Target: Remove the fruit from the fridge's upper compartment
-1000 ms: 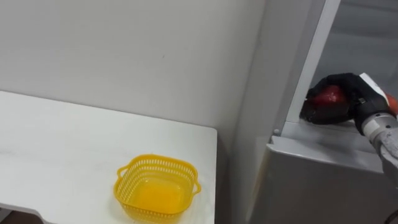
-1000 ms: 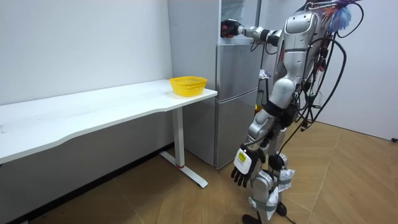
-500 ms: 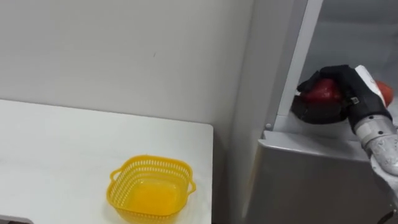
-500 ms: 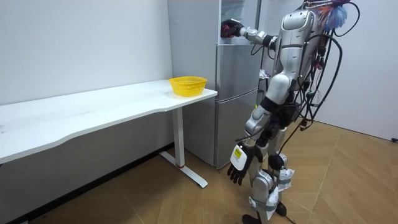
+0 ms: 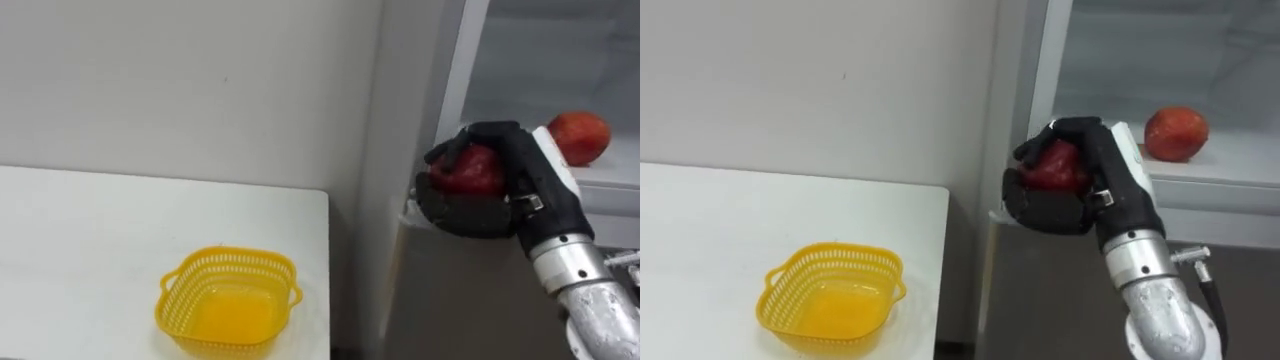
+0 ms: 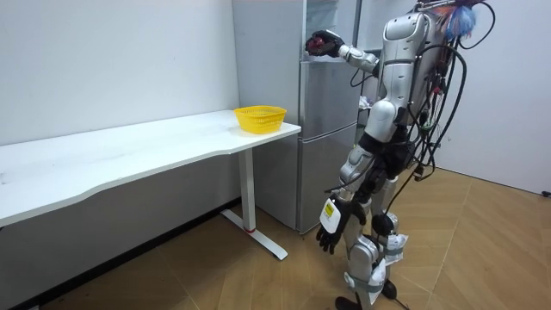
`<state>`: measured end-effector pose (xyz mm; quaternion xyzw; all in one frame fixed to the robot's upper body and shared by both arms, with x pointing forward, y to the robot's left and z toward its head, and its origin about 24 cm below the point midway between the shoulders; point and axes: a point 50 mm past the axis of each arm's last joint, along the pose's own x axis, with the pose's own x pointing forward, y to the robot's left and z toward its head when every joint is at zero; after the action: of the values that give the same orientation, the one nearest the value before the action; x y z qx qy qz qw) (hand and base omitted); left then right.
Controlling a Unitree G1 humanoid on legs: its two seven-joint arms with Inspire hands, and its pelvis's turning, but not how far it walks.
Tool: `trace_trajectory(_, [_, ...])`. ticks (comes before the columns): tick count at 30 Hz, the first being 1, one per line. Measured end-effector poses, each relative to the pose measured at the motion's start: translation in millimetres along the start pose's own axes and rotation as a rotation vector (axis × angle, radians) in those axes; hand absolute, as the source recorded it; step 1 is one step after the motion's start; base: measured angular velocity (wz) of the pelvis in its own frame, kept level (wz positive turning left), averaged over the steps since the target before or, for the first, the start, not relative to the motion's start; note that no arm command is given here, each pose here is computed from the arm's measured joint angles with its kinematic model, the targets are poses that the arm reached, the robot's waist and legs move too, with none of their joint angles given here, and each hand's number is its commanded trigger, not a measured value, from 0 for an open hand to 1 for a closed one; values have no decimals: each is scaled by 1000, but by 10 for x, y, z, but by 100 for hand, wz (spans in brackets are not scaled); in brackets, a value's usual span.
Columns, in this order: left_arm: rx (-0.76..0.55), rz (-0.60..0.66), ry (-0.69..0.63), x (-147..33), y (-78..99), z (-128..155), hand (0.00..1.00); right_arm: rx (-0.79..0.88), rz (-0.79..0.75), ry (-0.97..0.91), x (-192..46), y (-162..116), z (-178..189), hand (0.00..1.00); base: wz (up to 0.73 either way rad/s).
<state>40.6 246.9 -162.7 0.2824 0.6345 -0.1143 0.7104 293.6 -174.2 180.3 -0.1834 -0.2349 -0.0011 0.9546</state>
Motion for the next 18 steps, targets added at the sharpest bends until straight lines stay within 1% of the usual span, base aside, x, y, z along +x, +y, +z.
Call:
trace_trajectory(3, [-3,4,-8,-1,-19,4,0,34,-26,-63,-20,34,106,100,0])
trace_trajectory(6, [4,15,-19,-4,-42,-6,0,46,-53,-129,-103,67,231,100,0])
trace_trajectory(8, [4,17,-25,-4,-64,-3,0,24,-68,-172,-169,87,293,100,0])
trace_trajectory(10, [1,15,-33,-6,-119,2,0,-8,-72,-208,-283,132,334,100,0])
trace_trajectory(14, [-2,8,-37,-6,-150,-5,0,-54,-71,-209,-400,206,310,100,-7])
trace_trajectory(18, [0,2,-41,-4,-158,-6,0,-63,-36,-215,-426,294,314,100,-12])
